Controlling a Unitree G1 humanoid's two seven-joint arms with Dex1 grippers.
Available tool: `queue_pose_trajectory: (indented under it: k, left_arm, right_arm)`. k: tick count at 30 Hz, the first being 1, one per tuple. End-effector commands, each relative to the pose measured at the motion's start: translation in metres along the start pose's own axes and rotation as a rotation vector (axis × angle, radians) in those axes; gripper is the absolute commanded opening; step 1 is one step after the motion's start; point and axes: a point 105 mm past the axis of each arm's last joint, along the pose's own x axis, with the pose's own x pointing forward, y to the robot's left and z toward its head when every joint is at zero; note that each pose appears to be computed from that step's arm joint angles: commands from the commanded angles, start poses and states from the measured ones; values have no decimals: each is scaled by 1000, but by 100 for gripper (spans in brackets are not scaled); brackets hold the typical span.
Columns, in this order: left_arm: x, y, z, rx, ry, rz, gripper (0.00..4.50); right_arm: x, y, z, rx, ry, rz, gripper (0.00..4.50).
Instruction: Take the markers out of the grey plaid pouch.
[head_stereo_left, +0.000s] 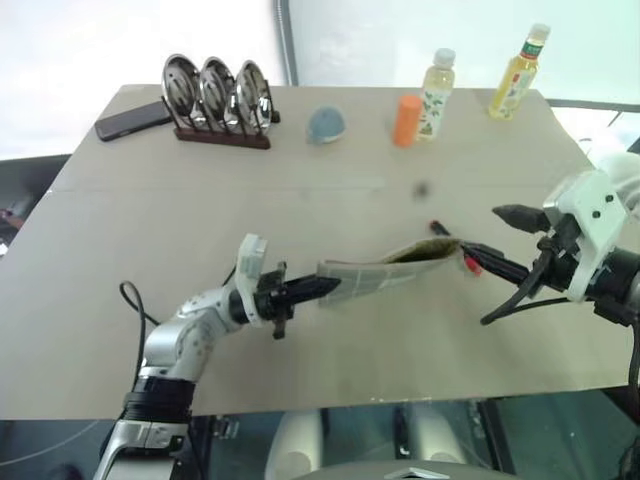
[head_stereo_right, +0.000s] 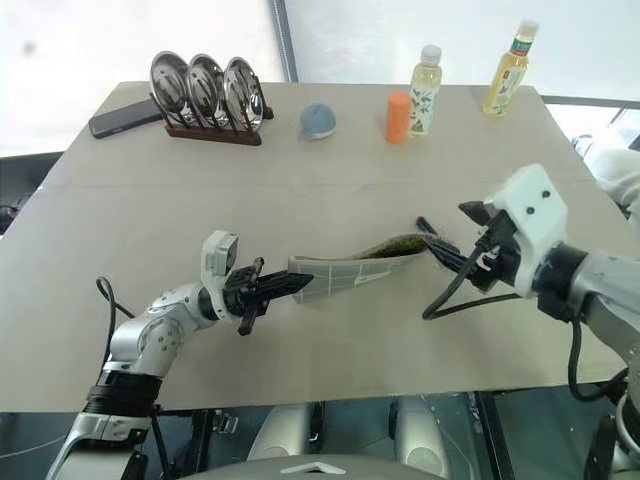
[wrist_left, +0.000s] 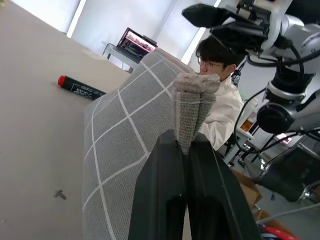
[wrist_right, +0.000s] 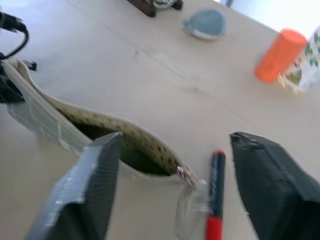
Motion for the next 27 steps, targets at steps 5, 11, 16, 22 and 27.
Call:
queue_pose_trajectory:
  k: [5, 11, 16, 22, 27]
  left_arm:
    - [-2, -4, 3, 59, -30, -8, 0]
    - [3, -10, 7, 64, -52, -4, 0]
    - [6, -15, 8, 70, -61, -9, 0]
    - [18, -31, 13, 64, -71, -82, 0]
    - [28, -43, 41, -123, -198, -179, 0]
  right_arm:
    - [31, 24, -14, 5, 72, 131, 244]
    - [38, 32, -22, 19, 94, 186, 17]
    - [45, 33, -29, 36, 113, 205, 3]
    - [73, 41, -48, 45, 173, 268, 3]
    - [39, 72, -76, -191, 381, 548, 3]
